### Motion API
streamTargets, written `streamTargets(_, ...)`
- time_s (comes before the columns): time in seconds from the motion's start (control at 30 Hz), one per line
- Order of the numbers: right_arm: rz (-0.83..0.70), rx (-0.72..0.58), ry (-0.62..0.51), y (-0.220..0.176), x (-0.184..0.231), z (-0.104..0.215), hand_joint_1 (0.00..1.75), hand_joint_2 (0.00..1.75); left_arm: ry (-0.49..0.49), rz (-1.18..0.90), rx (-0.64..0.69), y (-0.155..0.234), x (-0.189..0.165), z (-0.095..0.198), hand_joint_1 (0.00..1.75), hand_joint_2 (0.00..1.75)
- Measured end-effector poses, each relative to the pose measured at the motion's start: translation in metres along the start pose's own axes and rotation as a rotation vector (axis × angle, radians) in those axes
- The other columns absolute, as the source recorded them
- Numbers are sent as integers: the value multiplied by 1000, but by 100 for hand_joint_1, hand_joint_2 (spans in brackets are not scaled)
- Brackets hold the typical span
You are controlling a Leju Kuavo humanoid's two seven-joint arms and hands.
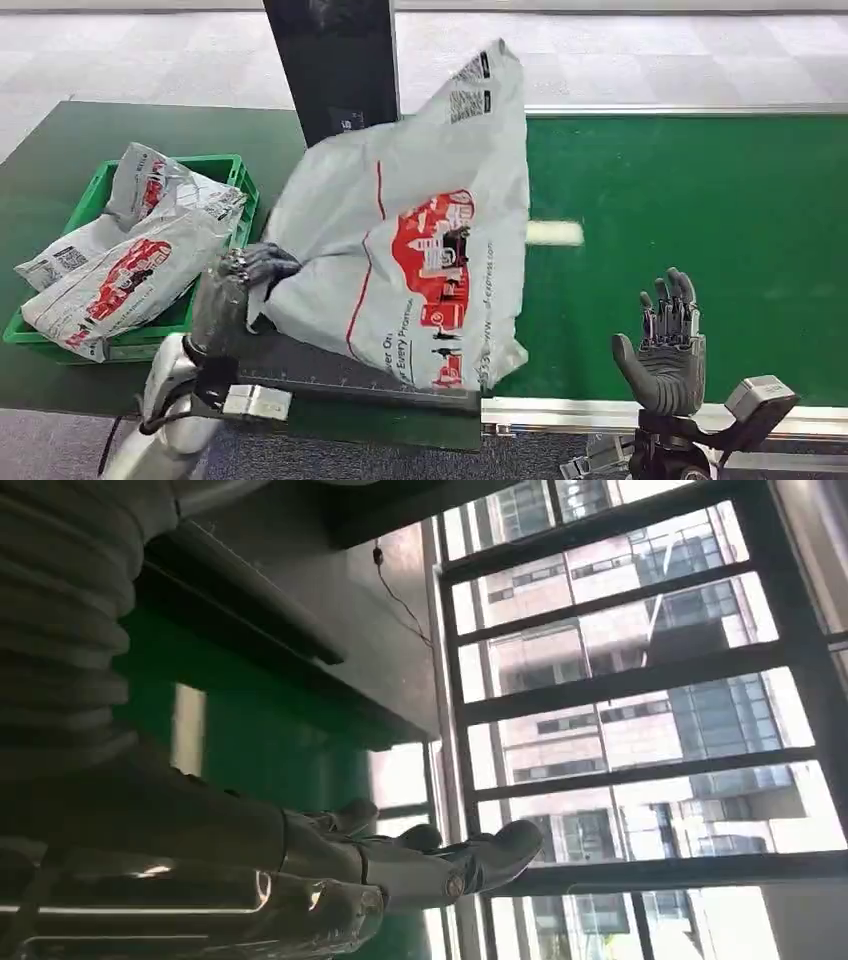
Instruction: Moved the parcel from conveyor to table for the left to box.
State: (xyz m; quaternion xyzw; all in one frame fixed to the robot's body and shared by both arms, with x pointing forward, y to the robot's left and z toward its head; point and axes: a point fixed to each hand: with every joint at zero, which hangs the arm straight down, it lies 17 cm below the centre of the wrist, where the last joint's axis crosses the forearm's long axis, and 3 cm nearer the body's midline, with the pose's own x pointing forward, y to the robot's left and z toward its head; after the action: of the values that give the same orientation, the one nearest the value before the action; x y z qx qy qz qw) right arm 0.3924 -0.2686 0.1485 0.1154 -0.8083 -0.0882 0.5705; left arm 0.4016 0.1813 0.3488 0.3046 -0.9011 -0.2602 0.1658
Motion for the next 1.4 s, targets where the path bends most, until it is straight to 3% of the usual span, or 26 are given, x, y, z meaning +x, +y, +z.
streamTargets(0.17,-4,-5,4,2,-3,-2,0,175,6,-344,154,82,-59,-26,175,175)
streamTargets(0.4,-12,5,7,6,-6,-6,0,175,138,-553,170,136,-142,-8,175,175)
streamTargets(0.53,-13,15,7,9,-7,-10,0,175,178,-641,137,145,-165,5,175,175)
streamTargets(0.67,-15,28,9,13,-9,-15,0,175,191,-866,2,145,-196,17,175,175)
streamTargets(0.83,-18,37,6,14,-9,-20,0,175,327,-1027,-119,152,-253,38,175,175)
streamTargets(0.97,-19,42,9,14,-10,-20,0,175,488,-1057,-206,154,-301,71,175,175)
streamTargets(1.1,-15,47,12,14,-11,-21,0,175,589,-1060,-292,155,-330,106,175,175)
streamTargets(1.27,-16,49,12,15,-11,-23,0,175,679,-1052,-372,154,-349,132,175,175)
streamTargets(1.4,-17,53,9,16,-10,-24,0,175,698,-1050,-388,156,-355,135,175,175)
